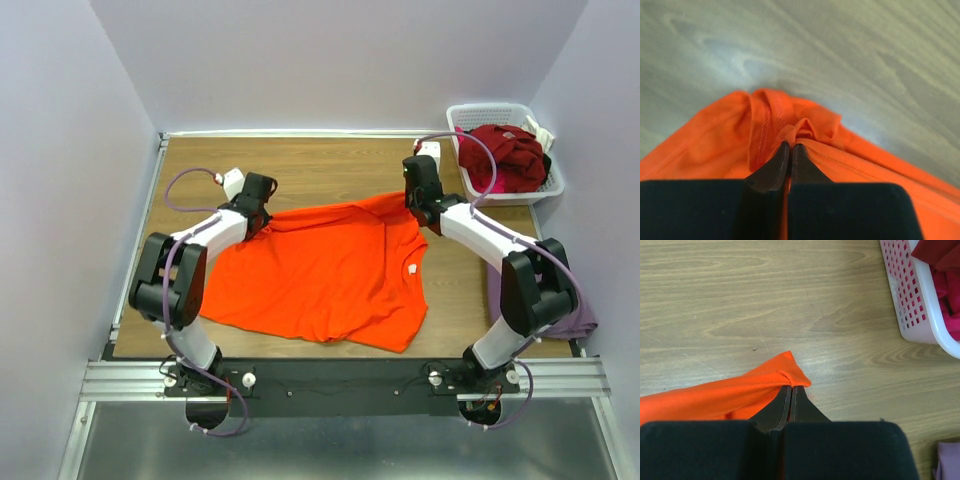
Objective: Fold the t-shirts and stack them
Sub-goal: Flatten out the tshirt
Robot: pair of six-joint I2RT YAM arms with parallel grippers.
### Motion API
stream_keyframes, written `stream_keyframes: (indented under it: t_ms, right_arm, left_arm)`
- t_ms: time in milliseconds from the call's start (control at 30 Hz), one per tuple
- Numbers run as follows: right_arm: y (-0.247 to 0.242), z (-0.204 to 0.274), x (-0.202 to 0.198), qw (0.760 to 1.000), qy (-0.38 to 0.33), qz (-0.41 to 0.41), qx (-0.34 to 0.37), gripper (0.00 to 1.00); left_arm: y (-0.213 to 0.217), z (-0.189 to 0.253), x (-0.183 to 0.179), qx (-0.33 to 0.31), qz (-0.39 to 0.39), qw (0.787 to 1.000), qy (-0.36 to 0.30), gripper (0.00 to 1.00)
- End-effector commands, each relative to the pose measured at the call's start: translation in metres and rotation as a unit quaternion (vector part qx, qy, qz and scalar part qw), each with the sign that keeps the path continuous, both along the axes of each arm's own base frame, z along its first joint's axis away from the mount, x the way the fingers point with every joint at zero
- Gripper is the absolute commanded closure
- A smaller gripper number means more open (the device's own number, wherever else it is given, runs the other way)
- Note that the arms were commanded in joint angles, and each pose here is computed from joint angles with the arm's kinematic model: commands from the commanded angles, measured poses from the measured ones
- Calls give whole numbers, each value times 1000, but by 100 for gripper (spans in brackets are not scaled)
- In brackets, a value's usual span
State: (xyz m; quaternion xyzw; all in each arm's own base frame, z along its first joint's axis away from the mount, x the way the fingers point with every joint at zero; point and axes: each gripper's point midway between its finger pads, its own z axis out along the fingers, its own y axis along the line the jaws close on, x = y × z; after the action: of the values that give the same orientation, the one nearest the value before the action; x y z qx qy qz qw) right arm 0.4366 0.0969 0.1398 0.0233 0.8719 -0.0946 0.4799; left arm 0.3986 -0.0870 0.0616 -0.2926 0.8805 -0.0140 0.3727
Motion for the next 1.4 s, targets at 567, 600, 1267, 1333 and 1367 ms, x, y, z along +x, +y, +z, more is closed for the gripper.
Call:
stream_keyframes:
  t_ms: [567, 600, 1267, 1333, 1367]
  right_arm:
    - [-9, -10, 26, 999, -5, -31, 16, 99]
    - [-9, -10, 26, 999, -5, -31, 16, 99]
    - [-109, -43, -15, 976, 52, -203, 60, 99]
    - [-104, -54, -14, 976, 68, -196, 69, 99]
    - [-102, -57, -14, 975, 73, -196, 74, 99]
  left_arm:
    - [57, 80, 78, 127, 88, 983, -96, 29]
    - [58, 80, 79, 124, 88, 983, -99, 28]
    - [-24, 28, 142, 12, -146, 986, -73, 41]
    - [-44, 29, 146, -17, -187, 979, -80, 43]
    - [-50, 29, 145, -22, -205, 975, -82, 44]
